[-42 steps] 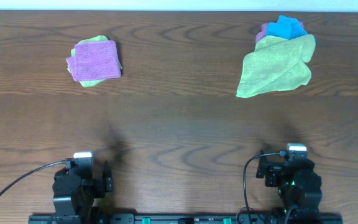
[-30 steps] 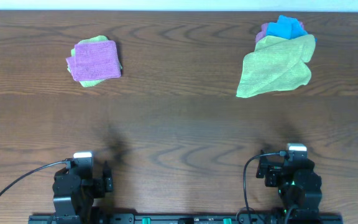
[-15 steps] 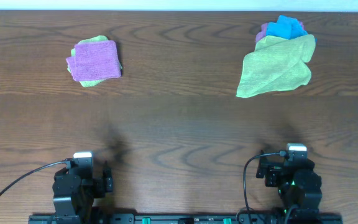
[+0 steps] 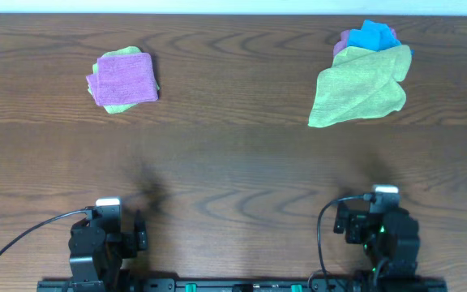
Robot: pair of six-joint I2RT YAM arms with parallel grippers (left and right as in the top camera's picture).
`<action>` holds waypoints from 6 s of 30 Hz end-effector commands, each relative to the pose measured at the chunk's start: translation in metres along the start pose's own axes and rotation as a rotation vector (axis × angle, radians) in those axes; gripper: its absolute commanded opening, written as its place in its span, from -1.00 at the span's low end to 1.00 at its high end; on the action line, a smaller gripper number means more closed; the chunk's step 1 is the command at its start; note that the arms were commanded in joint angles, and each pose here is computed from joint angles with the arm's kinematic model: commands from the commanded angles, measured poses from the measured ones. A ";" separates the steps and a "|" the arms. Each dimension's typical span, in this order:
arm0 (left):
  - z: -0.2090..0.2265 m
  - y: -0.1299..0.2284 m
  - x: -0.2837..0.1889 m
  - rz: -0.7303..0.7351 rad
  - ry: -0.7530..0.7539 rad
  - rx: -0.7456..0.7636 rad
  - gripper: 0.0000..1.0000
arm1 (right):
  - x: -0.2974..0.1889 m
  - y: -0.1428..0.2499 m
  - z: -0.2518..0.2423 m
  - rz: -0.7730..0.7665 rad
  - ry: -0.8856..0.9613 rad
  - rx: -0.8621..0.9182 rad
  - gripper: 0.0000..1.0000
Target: Fold the cloth
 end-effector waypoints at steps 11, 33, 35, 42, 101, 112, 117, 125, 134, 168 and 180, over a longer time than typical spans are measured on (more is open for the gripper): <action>0.004 0.015 0.007 0.053 -0.030 0.030 0.90 | -0.019 -0.189 -0.032 0.136 0.023 0.122 0.99; 0.004 0.015 0.007 0.052 -0.030 0.030 0.90 | 0.154 -0.258 -0.084 0.156 0.221 0.155 0.99; 0.004 0.015 0.007 0.052 -0.030 0.030 0.91 | 0.170 -0.265 -0.082 0.104 0.170 0.159 0.95; 0.004 0.015 0.007 0.053 -0.030 0.030 0.90 | 0.224 -0.268 -0.079 0.010 0.081 0.161 0.86; 0.004 0.015 0.007 0.052 -0.030 0.030 0.90 | 0.208 -0.277 -0.063 0.020 0.219 0.075 -0.97; 0.004 0.015 0.007 0.052 -0.030 0.030 0.90 | 0.113 -0.280 -0.004 0.114 0.129 -0.095 -0.97; 0.004 0.015 0.007 0.052 -0.030 0.030 0.91 | 0.062 -0.260 0.016 0.205 0.076 -0.113 -0.97; 0.004 0.015 0.007 0.052 -0.030 0.030 0.91 | -0.002 -0.215 0.063 0.375 -0.090 -0.134 -0.97; 0.004 0.015 0.007 0.053 -0.030 0.030 0.90 | -0.004 -0.184 0.142 0.350 -0.249 -0.215 -0.97; 0.004 0.015 0.007 0.052 -0.030 0.030 0.91 | 0.110 -0.250 0.193 0.027 -0.245 -0.208 0.98; 0.004 0.015 0.007 0.052 -0.030 0.030 0.90 | 0.145 -0.202 0.148 0.252 -0.427 0.167 0.98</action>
Point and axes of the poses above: each gripper's point midway between its finger pads, its own x axis out along the fingers, its own z axis along the line the jaws close on, y = z × x, the point moved 4 cm from there along -x, back along the fingers, and after that the axes turned 9 degrees about -x, right-handed, at the moved point
